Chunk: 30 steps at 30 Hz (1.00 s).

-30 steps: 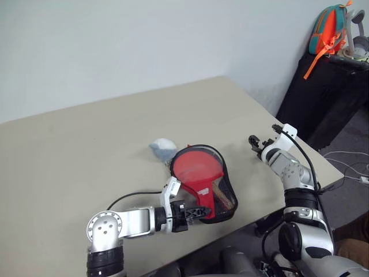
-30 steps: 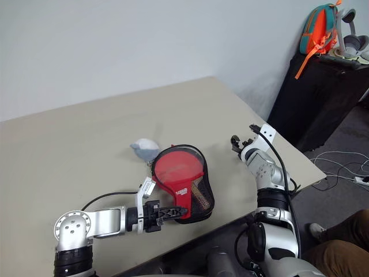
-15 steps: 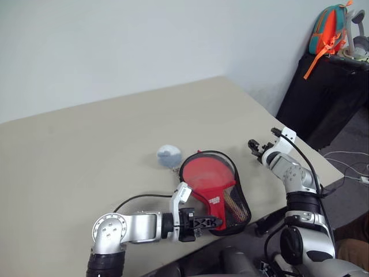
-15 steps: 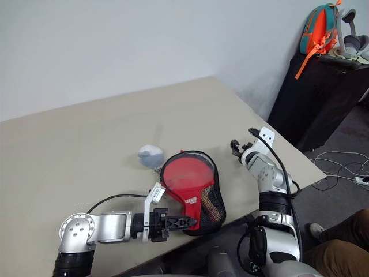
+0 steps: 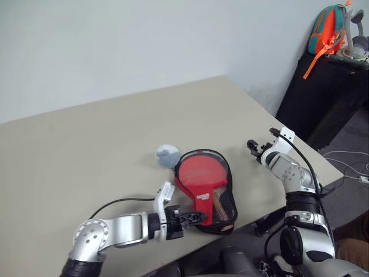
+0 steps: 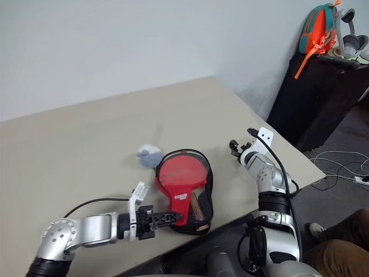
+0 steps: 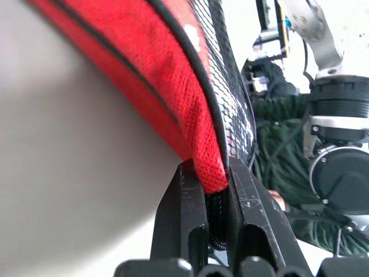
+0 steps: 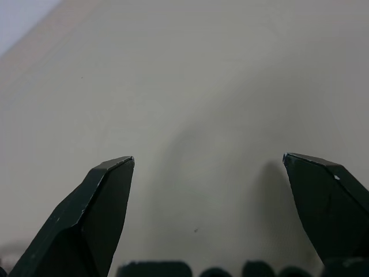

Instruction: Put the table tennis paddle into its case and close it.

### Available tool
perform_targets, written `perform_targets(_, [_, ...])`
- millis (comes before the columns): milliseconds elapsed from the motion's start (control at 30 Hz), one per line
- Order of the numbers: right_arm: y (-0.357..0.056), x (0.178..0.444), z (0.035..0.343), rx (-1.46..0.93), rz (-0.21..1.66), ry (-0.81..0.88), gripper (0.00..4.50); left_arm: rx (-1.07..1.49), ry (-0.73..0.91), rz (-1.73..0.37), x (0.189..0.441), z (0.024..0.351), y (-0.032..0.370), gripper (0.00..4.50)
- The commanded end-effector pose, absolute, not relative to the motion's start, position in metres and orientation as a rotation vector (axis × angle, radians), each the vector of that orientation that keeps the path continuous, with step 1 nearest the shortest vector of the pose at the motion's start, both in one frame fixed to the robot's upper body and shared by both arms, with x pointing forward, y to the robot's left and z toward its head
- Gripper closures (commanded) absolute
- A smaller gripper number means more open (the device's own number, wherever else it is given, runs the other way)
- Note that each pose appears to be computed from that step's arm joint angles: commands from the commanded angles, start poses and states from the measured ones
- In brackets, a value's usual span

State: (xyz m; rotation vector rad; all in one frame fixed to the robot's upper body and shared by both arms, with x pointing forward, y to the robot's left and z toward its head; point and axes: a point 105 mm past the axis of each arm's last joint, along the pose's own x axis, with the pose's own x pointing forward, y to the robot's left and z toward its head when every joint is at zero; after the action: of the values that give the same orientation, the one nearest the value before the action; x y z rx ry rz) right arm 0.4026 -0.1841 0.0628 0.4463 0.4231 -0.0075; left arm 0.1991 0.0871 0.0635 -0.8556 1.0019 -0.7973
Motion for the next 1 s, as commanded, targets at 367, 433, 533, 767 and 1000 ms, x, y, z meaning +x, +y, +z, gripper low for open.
perform_targets(367, [-0.187, 0.412, 0.088, 0.439, 0.0, 0.335, 0.0, -0.772, 0.965, -0.92, 0.207, 0.075, 0.085, 3.21])
perform_targets(433, [-0.187, 0.411, 0.088, 0.438, 0.001, 0.336, 0.0, -0.767, 0.974, -0.953, 0.207, 0.075, 0.077, 2.44])
perform_targets(533, [-0.185, 0.411, 0.087, 0.434, 0.004, 0.339, 0.0, -0.76, 0.985, -0.989, 0.206, 0.074, 0.07, 1.38])
perform_targets(767, [-0.188, 0.405, 0.087, 0.428, 0.003, 0.34, 0.0, -0.708, 0.96, -0.982, 0.211, 0.076, 0.087, 2.35])
perform_targets(1000, [-0.194, 0.404, 0.091, 0.444, -0.001, 0.334, 0.0, -0.549, 1.006, -0.91, 0.204, 0.067, 0.142, 2.35])
